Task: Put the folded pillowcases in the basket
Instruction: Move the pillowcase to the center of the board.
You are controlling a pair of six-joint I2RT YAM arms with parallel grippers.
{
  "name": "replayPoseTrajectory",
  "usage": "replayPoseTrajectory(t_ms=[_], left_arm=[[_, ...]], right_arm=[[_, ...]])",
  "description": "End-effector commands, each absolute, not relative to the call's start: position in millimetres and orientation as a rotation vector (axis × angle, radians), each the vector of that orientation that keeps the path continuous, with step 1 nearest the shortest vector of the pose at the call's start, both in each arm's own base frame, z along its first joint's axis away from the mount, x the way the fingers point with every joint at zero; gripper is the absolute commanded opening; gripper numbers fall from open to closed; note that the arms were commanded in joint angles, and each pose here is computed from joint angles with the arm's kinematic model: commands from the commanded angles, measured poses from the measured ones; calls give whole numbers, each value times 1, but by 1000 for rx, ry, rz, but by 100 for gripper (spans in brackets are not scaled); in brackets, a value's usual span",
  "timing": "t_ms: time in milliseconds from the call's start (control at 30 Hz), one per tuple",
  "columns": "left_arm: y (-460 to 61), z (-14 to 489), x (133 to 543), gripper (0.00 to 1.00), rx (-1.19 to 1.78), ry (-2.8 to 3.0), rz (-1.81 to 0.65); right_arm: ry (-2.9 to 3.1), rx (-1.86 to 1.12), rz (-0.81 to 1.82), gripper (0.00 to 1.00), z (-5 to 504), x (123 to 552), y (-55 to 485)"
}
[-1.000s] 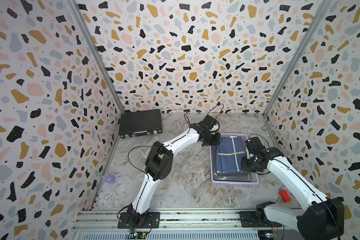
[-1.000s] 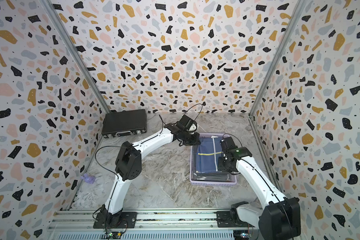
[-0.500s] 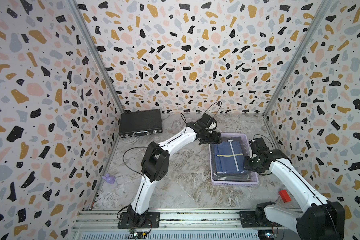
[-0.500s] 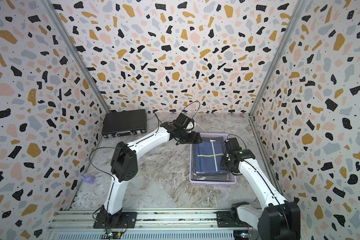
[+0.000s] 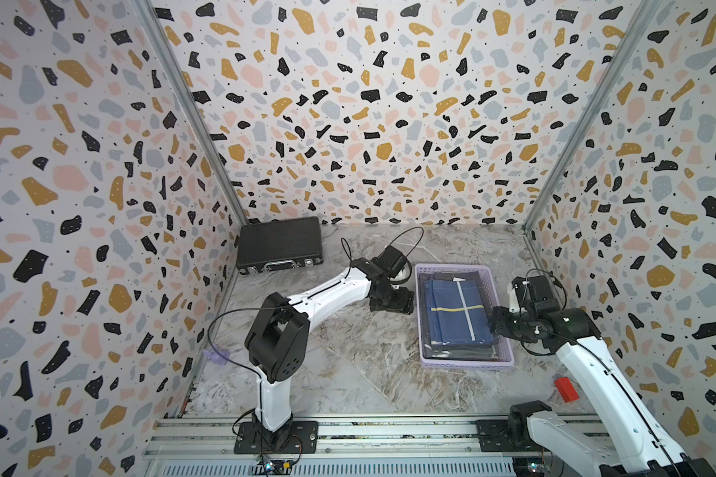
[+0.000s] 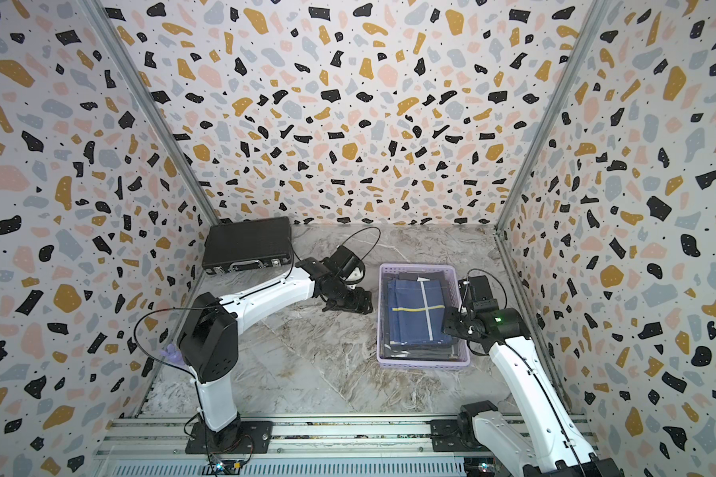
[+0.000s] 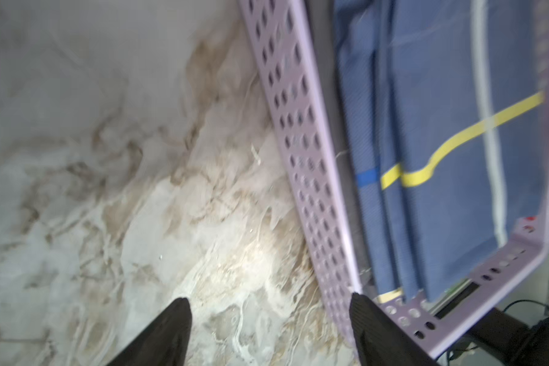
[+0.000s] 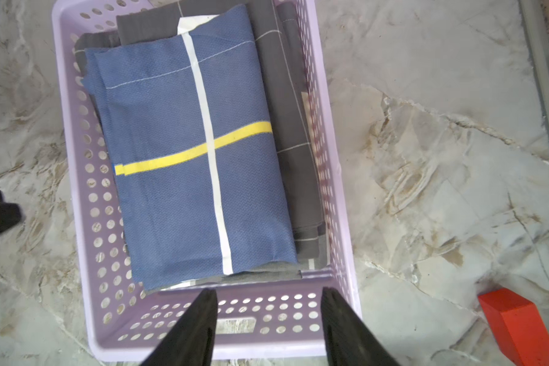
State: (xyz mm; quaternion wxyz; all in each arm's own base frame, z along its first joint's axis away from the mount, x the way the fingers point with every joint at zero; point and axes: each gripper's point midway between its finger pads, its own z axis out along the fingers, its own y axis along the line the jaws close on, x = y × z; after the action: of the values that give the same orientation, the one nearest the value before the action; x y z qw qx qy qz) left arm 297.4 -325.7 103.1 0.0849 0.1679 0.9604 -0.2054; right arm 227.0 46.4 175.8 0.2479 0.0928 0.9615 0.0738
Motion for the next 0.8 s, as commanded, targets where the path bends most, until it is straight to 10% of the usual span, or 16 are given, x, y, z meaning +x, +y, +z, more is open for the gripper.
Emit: replayPoseTrajectory(t_ms=[0, 767], left_arm=[[-341, 125, 297, 83, 534, 2771, -715], [-371, 91, 300, 70, 525, 2779, -702]], right_arm=[[2623, 246, 226, 58, 181, 218, 47], [2646, 245, 225, 58, 165, 215, 48]])
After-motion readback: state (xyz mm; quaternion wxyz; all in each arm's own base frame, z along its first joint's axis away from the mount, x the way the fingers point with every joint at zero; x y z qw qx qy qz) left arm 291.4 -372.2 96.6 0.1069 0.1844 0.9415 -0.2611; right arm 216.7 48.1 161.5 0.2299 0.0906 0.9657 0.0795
